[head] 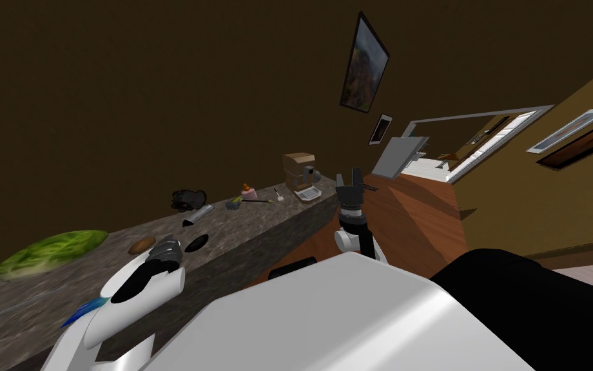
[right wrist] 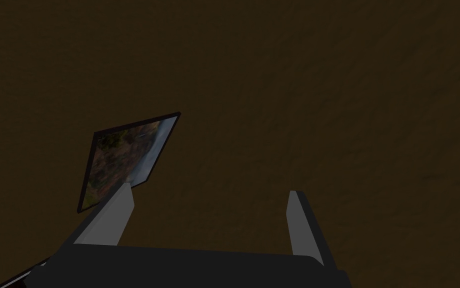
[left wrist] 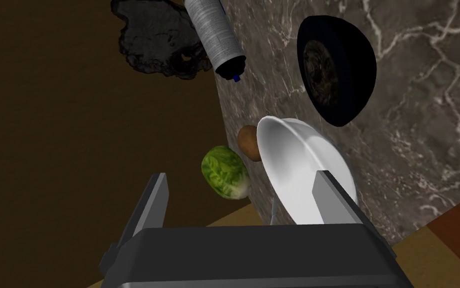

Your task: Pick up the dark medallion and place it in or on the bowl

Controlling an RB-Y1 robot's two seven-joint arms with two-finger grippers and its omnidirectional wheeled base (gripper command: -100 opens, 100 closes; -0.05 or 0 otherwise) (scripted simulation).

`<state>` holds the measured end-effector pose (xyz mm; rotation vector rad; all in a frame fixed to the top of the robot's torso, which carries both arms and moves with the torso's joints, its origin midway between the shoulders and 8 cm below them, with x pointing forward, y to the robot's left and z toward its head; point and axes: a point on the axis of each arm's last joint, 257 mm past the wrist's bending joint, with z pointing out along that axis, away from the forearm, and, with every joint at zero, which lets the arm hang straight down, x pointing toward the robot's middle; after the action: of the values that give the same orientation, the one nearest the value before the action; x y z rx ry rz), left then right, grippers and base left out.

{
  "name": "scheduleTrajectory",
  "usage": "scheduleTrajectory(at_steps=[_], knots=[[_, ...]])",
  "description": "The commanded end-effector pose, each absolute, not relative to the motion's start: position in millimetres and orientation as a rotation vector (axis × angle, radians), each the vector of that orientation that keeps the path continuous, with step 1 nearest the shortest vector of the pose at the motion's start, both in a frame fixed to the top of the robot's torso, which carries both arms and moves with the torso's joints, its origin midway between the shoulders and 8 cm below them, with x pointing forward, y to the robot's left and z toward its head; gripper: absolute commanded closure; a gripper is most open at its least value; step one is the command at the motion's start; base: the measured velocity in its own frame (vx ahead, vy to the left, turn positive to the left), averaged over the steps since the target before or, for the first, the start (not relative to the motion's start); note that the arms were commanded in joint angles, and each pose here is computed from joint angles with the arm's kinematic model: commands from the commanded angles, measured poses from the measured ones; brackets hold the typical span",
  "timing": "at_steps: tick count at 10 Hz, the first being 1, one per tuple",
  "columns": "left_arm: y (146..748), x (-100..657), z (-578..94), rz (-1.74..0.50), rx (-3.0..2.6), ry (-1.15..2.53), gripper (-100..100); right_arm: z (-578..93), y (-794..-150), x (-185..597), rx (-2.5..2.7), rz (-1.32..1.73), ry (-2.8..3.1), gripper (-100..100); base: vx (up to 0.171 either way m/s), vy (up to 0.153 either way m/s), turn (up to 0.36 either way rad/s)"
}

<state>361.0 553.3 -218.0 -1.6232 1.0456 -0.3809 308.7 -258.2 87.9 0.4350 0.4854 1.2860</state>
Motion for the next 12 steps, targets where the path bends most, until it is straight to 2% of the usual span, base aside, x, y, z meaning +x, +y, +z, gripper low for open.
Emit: scheduleTrajectory(at_steps=[1, 12], knots=[[556.0, 355.9, -227.6, -0.36, -1.662, 1.046, -100, 87.9, -258.2, 308.7, 0.435, 1.286, 0.485, 0, 0.035, 0.0, -0.024], [567.4, 319.3, -294.5, -0.236, -1.931, 1.034, -100, 87.9, -258.2, 308.7, 0.435, 1.286, 0.485, 0, 0.035, 0.0, -0.029]])
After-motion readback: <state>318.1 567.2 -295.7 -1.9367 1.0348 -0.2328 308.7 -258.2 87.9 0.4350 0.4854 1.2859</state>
